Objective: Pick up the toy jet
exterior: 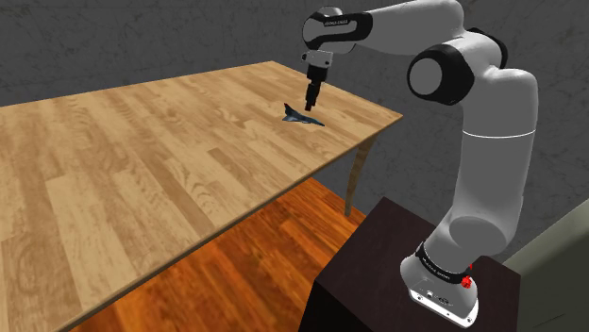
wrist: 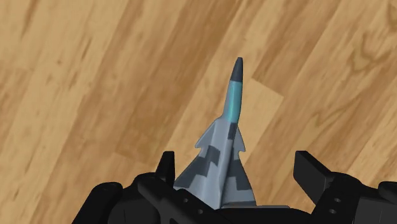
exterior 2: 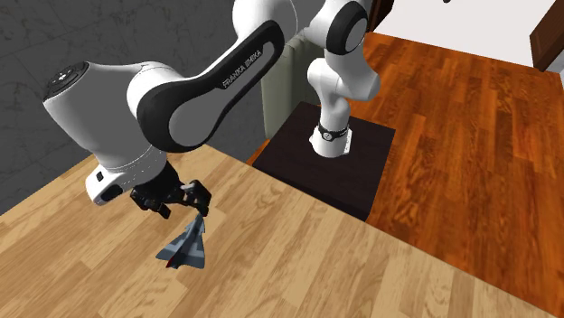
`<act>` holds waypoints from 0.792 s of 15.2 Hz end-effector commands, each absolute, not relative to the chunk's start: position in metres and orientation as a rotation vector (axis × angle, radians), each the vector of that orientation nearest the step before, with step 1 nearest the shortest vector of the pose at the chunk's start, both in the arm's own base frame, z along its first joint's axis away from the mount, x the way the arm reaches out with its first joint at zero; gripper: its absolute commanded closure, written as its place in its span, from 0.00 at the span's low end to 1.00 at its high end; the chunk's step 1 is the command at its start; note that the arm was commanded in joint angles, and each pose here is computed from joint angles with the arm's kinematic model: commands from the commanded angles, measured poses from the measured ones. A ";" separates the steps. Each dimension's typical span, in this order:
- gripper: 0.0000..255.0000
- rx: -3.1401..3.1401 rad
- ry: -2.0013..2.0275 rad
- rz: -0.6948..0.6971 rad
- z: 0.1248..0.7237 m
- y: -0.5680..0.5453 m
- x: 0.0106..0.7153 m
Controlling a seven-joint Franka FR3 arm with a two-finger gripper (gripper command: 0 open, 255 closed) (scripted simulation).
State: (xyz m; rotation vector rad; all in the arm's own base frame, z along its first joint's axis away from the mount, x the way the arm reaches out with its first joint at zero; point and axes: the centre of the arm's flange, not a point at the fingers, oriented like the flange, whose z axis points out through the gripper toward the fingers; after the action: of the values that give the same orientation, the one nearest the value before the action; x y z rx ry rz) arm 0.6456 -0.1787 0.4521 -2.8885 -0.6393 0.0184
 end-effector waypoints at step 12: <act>1.00 -2.882 -0.653 0.020 0.411 -0.179 0.651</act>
State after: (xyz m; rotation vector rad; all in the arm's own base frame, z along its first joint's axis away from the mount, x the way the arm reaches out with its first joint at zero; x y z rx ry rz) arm 0.6512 -0.1794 0.4106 -2.8823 -0.6530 0.0197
